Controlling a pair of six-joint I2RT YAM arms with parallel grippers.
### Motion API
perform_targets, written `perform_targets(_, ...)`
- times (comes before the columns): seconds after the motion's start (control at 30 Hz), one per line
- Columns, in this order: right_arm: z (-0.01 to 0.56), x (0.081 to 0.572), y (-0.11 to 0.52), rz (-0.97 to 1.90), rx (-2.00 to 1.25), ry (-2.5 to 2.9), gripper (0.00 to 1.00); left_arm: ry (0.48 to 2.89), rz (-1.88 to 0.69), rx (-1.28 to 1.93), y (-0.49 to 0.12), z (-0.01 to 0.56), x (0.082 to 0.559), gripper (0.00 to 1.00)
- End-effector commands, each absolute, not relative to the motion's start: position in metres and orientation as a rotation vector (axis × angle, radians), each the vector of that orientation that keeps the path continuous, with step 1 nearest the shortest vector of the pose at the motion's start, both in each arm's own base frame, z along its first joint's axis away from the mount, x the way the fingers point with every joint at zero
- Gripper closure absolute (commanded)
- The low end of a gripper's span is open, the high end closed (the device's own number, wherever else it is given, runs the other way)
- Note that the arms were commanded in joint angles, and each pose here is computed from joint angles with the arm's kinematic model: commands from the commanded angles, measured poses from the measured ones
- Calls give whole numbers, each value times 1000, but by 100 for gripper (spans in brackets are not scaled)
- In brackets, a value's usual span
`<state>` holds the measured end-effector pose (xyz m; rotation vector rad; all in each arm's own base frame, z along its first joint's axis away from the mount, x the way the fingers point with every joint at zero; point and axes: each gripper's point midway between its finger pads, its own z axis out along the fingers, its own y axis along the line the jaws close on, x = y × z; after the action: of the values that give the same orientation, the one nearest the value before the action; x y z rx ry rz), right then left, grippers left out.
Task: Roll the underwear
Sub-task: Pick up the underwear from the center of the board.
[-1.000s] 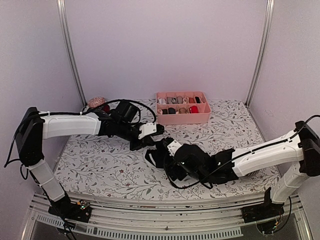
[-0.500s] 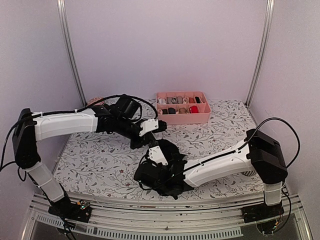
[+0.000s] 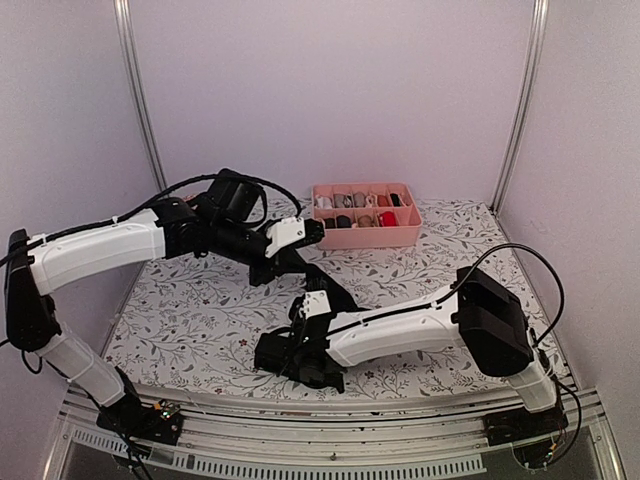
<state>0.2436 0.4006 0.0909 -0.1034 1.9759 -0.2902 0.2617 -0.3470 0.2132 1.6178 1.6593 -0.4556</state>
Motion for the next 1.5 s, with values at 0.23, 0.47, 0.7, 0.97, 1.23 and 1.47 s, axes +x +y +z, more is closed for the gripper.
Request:
perform_targets(0.23, 128, 211, 346, -388, -158, 1920, 12, 1667, -370, 1579, -334, 217, 262, 100)
perform_targets(0.47, 134, 205, 395, -10, -433, 2019, 20, 1670, -390, 1566, -335, 214, 261, 100)
perform_targets(0.7, 144, 224, 377, -28, -381, 2026, 28, 1677, -400, 1555, -335, 215, 261, 100)
perform_targets(0.97, 123, 218, 419, -23, -579, 2038, 30, 1680, -404, 1549, -335, 215, 260, 100)
perform_targets(1.23, 110, 206, 428, -22, -647, 2042, 30, 1674, -361, 1542, -333, 219, 266, 100)
perform_targets(1.47, 124, 205, 407, -4, -581, 2035, 5, 1612, -269, 1439, -318, 262, 272, 100)
